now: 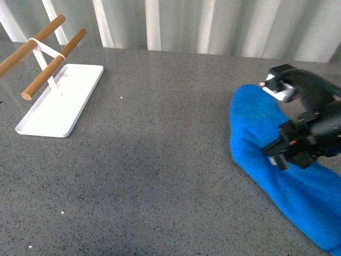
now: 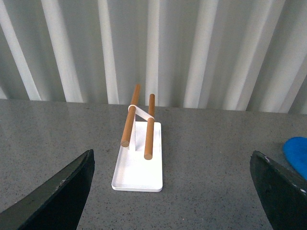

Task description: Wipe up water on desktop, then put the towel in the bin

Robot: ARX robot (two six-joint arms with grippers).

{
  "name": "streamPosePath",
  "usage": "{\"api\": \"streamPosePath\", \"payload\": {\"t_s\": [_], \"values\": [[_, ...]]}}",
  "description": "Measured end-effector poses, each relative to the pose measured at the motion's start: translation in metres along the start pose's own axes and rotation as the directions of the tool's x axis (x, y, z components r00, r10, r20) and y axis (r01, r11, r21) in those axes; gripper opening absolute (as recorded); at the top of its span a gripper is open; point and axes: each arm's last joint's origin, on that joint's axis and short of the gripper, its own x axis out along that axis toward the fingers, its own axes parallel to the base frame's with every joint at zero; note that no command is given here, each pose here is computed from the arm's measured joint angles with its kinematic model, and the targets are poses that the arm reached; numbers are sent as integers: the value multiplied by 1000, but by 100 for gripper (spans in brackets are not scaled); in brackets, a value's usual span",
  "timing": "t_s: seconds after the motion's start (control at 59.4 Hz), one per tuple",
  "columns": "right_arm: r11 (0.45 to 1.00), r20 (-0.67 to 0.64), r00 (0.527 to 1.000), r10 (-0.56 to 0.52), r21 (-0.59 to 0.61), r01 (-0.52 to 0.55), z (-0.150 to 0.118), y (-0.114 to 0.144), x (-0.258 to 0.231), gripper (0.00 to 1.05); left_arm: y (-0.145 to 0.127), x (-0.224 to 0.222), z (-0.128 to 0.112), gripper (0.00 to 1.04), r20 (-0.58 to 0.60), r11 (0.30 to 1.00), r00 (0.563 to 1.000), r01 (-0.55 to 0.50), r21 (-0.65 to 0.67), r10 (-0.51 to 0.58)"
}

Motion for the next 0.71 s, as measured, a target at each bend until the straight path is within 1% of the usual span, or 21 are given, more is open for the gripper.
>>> {"api": "streamPosePath", "payload": {"t_s": [0.168, 0.404, 0.555, 0.707], "values": [[997, 45, 997, -62, 37, 60, -22, -30, -45, 4, 0, 0, 0, 98, 0, 1000, 1000, 0, 0, 0], [986, 41, 990, -139, 97, 134, -37, -66, -71, 4, 0, 0, 0, 98, 0, 1000, 1000, 0, 0, 0], [976, 63, 979, -195, 113, 187, -31, -86, -89, 4, 0, 0, 0, 98, 0, 1000, 1000, 0, 0, 0], [968, 113, 964, -239, 100, 228, -8, -97, -110, 4, 0, 0, 0, 98, 0, 1000, 1000, 0, 0, 0]]}}
